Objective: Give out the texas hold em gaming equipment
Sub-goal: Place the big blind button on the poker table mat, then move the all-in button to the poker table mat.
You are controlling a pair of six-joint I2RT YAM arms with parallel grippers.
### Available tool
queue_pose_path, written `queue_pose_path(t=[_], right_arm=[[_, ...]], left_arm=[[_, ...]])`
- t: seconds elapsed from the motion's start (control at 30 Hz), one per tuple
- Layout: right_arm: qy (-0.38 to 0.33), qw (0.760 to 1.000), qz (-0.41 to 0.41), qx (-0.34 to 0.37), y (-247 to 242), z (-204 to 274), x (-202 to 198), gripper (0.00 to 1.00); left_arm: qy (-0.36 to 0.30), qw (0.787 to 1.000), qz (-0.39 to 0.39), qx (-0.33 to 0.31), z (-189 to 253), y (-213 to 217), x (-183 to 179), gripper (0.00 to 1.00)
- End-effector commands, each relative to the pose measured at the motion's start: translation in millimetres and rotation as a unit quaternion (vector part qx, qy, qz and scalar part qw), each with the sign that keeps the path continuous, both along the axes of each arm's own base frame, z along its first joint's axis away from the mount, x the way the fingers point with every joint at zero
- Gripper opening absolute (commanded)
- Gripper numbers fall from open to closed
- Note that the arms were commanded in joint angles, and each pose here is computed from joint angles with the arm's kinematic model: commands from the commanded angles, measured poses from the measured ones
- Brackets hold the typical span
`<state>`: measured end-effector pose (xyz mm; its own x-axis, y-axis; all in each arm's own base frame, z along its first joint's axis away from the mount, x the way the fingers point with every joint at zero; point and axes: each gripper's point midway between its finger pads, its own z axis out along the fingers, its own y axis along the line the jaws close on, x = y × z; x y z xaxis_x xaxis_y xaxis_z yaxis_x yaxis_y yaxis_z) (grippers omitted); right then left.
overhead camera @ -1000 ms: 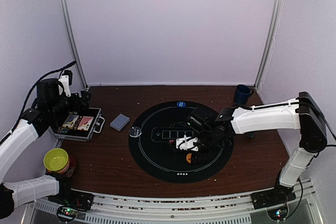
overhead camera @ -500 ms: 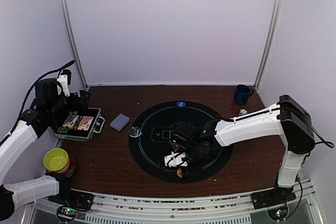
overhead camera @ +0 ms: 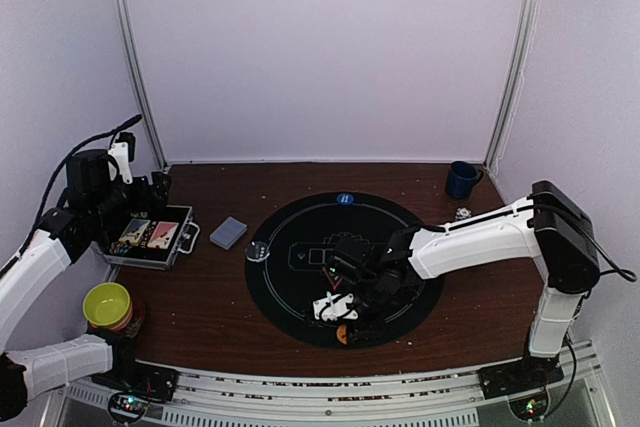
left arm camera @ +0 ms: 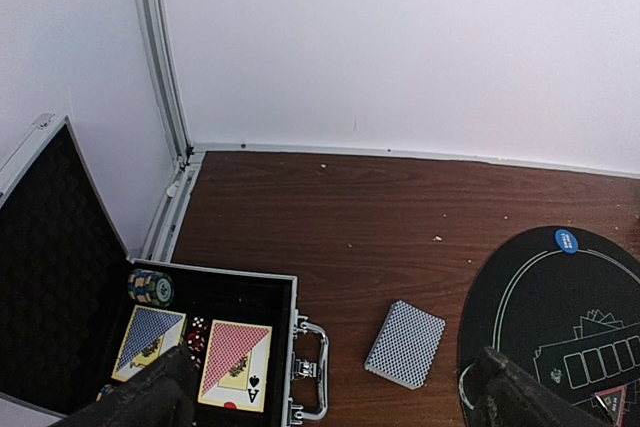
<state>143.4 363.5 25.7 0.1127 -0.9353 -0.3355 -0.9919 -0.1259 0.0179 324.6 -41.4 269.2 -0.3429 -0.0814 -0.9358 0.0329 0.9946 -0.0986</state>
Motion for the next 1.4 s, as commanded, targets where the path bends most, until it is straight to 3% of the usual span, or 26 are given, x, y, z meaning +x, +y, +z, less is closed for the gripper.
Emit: queue_pose_path(t=[0.0,0.27,0.43,0.63,0.83,1.17,1.37], right_arm=[[0.006,1.0,0.01,0.002,1.0,0.5,-5.4,0.53],[-0.05,0.999,-0.009,0.019,5.8,28.2,16.7,0.82],[-0.083,0.991,-0.069,0.074,28.1,79.0,59.2,0.88],[-0.124,0.965,-0.204,0.111,51.6,98.8,134.4,0.9],[-0.114,0.95,-0.28,0.081,55.9,66.4,182.4,0.89],[-0.084,0.955,-0.284,0.028,45.0,21.2,180.8,0.79],[-0.058,0.959,-0.277,-0.013,19.5,-0.8,168.0,0.66]], left_arm=[[-0.021,1.0,0.002,-0.003,14.0,2.1,1.5,0.98],[-0.021,1.0,0.002,-0.003,13.7,2.0,1.8,0.98],[-0.02,1.0,0.002,-0.003,13.6,2.0,1.6,0.98],[-0.023,1.0,0.002,-0.004,15.2,1.8,1.1,0.98],[-0.023,1.0,0.0,-0.004,15.2,1.2,1.0,0.98],[-0.024,1.0,-0.001,-0.005,15.8,0.9,0.9,0.98],[-0.024,1.0,-0.002,-0.006,16.1,0.5,0.4,0.98]])
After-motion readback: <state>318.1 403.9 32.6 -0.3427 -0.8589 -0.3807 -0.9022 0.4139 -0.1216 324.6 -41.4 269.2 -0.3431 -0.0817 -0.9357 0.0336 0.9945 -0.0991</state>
